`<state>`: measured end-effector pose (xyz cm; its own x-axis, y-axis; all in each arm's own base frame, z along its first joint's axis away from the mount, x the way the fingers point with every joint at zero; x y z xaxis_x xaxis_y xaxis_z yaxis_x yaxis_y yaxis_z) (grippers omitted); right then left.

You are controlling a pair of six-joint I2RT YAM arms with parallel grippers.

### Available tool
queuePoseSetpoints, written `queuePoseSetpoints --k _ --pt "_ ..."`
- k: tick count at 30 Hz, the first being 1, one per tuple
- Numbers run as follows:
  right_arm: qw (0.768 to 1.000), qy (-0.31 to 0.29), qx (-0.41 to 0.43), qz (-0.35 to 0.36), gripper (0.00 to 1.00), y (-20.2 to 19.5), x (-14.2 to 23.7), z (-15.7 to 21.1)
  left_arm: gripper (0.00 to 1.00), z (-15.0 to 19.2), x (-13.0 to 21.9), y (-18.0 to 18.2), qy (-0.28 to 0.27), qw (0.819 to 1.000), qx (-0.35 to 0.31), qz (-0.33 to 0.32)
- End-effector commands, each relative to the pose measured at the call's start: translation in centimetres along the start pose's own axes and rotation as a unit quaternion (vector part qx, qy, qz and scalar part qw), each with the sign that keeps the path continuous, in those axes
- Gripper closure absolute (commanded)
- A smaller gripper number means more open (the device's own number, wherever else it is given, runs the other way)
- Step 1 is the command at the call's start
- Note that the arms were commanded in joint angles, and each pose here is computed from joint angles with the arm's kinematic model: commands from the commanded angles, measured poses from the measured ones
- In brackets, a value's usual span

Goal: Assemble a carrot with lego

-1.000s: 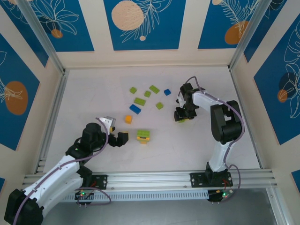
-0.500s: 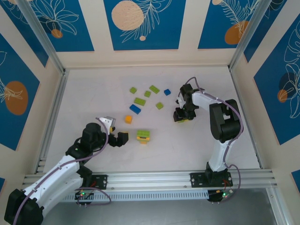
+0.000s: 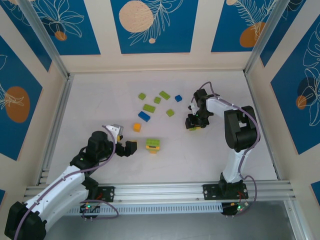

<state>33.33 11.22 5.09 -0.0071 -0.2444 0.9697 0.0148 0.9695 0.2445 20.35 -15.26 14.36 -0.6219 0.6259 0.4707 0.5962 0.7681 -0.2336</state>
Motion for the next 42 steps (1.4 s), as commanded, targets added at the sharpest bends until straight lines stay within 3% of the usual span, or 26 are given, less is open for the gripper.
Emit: queuePoseSetpoints --k 1,13,20,35,42 --pt "1.000 -0.008 -0.005 -0.024 0.55 0.6 0.6 -0.4 0.00 -0.3 0.0 -0.5 -0.009 1.000 -0.013 0.011" --pt "0.999 -0.008 -0.007 -0.030 0.63 0.9 1.0 -0.4 0.01 -0.3 0.0 -0.6 -0.009 1.000 -0.014 0.015" --pt "1.000 -0.008 -0.007 -0.020 0.64 1.8 2.7 0.3 0.01 -0.7 -0.3 -3.4 -0.029 0.993 -0.033 0.113" --pt "0.999 -0.011 0.021 -0.021 0.64 4.6 5.6 2.8 0.00 -0.1 -0.6 -7.2 -0.065 0.969 -0.167 0.170" --pt "0.998 -0.015 0.036 -0.039 0.64 5.8 6.0 2.9 0.00 0.0 -3.5 -7.6 -0.036 0.957 -0.234 0.165"
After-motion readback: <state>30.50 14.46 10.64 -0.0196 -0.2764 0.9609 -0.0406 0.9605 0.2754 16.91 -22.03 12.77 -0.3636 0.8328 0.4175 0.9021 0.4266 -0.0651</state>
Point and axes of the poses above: each hand's point on the last joint's axis, 136 mm out from that joint toward the fingers, its own x axis back along the fingers, its own y axis along the line the jaws close on, z = x × y, the point moved 3 cm from there along x, back along the fingers, and after that the axes turned 10 degrees about -x, right-handed, at the moved point
